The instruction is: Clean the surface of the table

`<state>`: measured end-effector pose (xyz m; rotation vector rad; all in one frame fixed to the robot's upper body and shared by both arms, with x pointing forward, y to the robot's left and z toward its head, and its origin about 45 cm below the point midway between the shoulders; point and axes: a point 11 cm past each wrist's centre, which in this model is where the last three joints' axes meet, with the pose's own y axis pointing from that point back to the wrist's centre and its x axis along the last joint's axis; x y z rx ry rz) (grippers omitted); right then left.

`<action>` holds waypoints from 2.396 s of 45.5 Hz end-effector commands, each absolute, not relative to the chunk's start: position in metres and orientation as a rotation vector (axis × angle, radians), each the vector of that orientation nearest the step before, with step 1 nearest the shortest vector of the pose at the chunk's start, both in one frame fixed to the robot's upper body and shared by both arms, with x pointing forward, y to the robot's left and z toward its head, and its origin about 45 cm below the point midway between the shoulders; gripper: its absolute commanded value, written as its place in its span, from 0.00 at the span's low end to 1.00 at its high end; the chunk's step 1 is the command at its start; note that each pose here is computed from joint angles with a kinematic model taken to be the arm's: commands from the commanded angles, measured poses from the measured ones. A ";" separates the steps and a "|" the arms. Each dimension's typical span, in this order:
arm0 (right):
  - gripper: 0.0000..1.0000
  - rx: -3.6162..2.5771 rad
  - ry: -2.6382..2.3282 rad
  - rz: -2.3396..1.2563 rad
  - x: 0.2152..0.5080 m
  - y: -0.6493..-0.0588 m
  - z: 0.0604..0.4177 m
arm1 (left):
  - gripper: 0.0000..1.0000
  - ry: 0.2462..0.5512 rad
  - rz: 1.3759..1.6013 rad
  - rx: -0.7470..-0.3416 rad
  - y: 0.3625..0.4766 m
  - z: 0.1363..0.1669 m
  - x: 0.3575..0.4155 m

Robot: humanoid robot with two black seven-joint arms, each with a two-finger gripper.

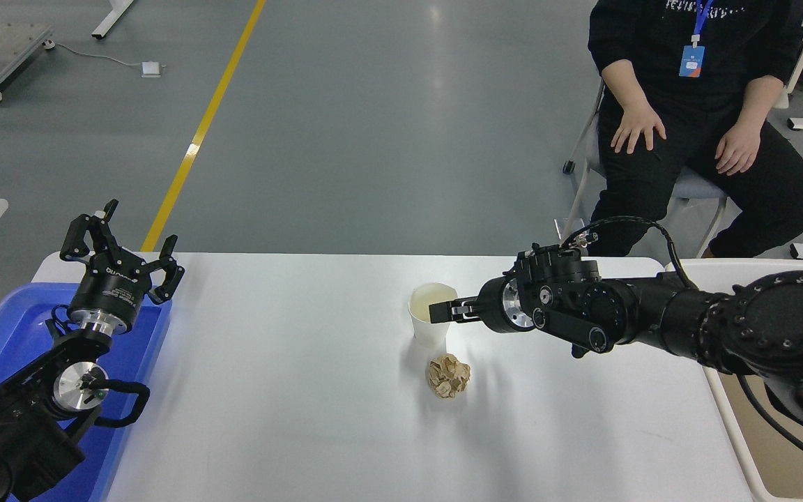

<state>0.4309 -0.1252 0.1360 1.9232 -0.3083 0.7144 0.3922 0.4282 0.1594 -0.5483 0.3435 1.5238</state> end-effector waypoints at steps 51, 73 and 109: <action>0.00 1.949 -0.236 0.805 0.435 -0.120 0.149 | 1.00 0.344 1.523 -0.549 0.428 0.1592 0.3922; 0.00 2.110 -0.319 0.830 0.461 -0.126 0.249 | 1.00 0.344 1.523 -0.549 0.428 0.1592 0.3922; 0.00 2.227 -0.878 0.685 0.494 -0.305 0.421 | 1.00 0.343 1.524 -0.548 0.429 0.1595 0.3921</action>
